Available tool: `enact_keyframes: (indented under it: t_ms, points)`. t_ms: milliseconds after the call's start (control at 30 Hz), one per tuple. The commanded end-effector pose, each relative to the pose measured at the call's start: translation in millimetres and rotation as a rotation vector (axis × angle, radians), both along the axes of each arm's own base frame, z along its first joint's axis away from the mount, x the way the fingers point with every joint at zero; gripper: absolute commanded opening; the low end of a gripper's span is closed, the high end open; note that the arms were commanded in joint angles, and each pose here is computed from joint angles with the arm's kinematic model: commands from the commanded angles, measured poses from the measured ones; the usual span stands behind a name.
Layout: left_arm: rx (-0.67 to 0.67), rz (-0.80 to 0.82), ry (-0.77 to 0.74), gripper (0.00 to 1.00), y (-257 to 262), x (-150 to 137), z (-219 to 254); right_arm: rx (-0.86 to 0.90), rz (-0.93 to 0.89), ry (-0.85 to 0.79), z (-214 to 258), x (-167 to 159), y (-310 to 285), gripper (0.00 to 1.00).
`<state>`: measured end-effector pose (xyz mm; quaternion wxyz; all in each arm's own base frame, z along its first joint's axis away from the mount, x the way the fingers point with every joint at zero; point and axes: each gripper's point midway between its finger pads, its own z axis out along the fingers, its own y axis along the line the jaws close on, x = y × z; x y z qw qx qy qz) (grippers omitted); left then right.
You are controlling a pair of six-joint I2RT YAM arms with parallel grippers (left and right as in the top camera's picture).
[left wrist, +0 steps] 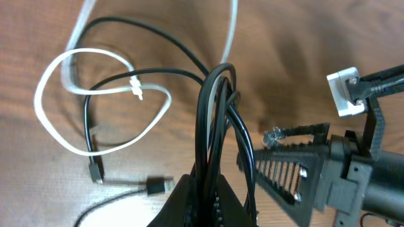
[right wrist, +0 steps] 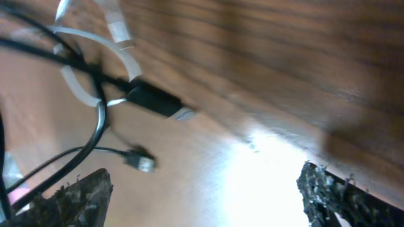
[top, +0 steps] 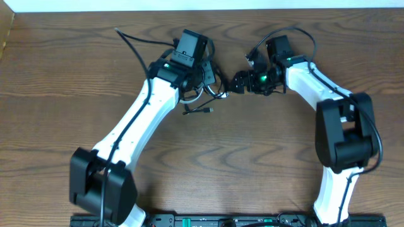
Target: Untangle cables
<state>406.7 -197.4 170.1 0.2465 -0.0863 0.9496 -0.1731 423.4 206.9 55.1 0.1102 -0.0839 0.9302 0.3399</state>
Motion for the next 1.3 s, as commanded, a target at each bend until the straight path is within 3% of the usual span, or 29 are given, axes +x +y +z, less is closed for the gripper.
enact_keyframes:
  t_ms: [0,267,500,800,1000,1267]
  points:
    - [0.01,-0.098,-0.101,0.07,-3.5,3.1,28.5,0.072,0.06,-0.17,72.4,-1.1,11.0,0.93]
    - [0.062,-0.222,-0.154,0.07,-6.1,-0.1,35.7,0.094,0.073,-0.278,123.7,-9.3,11.4,0.95]
    - [-0.041,-0.405,-0.175,0.07,-34.0,-12.2,44.0,0.088,0.111,-0.269,118.5,-18.0,29.2,0.9]
    - [-0.265,-0.421,-0.134,0.07,-44.1,-16.9,61.8,-0.05,-0.064,-0.158,76.3,-2.0,14.1,0.84]
    - [-0.455,-0.524,-0.153,0.08,-52.7,-22.9,88.3,-0.126,-0.156,-0.057,35.6,3.9,2.9,0.8]
    - [-0.559,-0.544,-0.159,0.07,-34.6,-20.0,102.7,-0.238,-0.273,0.09,-16.8,4.3,-34.7,0.78]
